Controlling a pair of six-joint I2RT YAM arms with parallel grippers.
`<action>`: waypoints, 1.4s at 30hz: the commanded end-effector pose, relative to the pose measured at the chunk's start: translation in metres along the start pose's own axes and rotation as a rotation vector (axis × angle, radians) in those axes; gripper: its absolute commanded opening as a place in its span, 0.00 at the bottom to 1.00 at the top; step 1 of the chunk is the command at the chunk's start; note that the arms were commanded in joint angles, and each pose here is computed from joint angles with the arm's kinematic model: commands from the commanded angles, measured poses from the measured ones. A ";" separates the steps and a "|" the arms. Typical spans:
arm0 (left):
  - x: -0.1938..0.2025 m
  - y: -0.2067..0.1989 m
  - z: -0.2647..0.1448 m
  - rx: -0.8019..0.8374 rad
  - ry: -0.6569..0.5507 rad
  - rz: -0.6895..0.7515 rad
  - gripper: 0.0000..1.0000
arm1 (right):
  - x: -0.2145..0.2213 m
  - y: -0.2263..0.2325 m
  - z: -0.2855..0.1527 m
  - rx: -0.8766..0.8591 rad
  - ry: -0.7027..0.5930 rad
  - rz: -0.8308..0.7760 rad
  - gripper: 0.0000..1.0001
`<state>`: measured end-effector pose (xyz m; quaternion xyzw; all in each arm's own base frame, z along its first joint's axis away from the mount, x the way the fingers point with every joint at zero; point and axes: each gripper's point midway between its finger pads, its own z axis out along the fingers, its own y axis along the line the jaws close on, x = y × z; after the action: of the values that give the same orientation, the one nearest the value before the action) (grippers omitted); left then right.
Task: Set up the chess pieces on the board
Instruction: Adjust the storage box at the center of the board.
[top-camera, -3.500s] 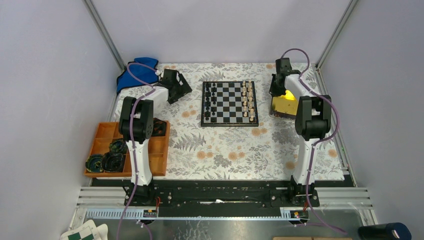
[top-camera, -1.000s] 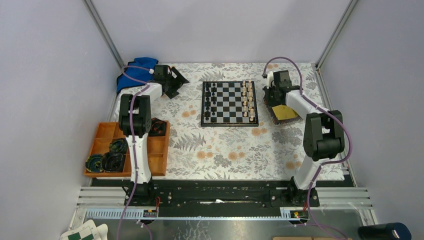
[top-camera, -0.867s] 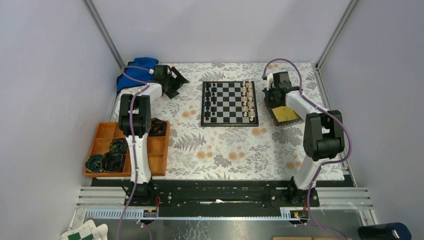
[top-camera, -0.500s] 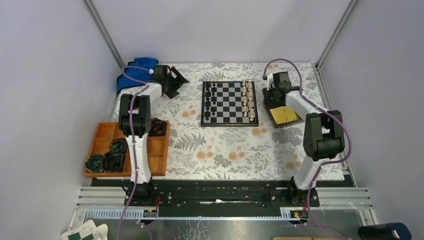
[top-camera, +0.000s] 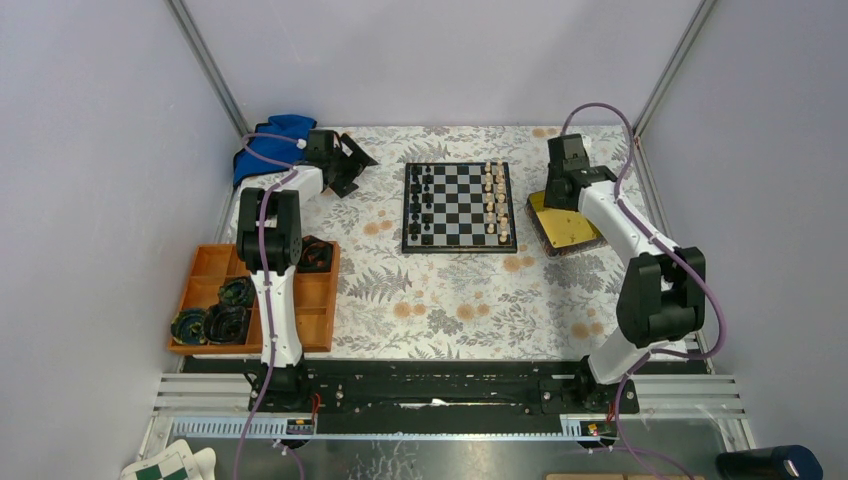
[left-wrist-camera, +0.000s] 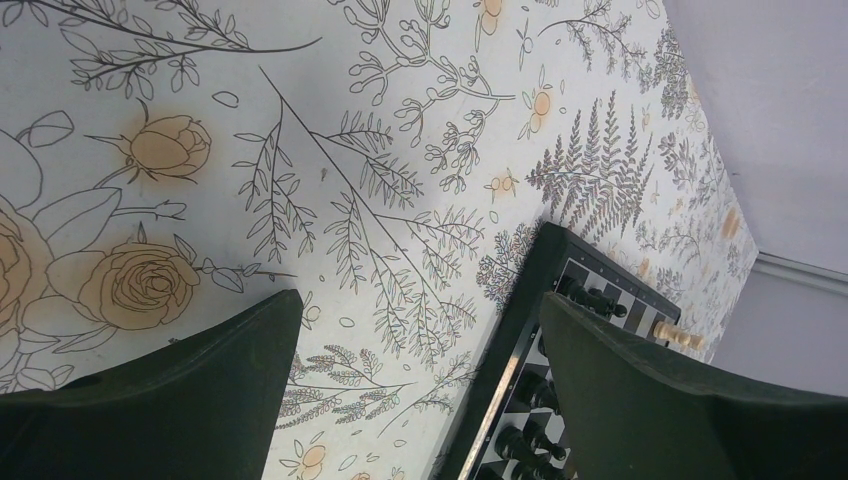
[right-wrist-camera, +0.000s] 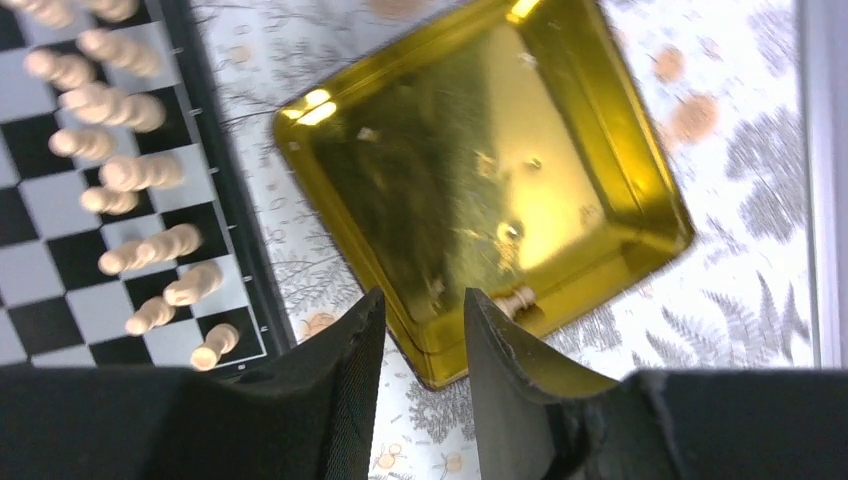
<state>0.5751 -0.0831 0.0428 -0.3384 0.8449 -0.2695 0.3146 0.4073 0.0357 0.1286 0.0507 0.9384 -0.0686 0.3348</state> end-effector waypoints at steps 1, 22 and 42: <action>0.049 0.068 0.016 -0.178 0.147 -0.056 0.99 | 0.010 -0.049 -0.033 0.326 -0.006 0.284 0.41; 0.050 0.074 0.021 -0.186 0.153 -0.051 0.99 | 0.084 -0.074 0.002 0.565 0.134 0.569 0.41; 0.048 0.082 0.023 -0.198 0.153 -0.048 0.99 | 0.085 -0.079 0.025 0.525 0.173 0.563 0.39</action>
<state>0.5787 -0.0819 0.0425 -0.3364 0.8428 -0.2798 0.3133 0.3373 -0.0421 0.0432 0.3884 0.8692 -0.2211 0.2115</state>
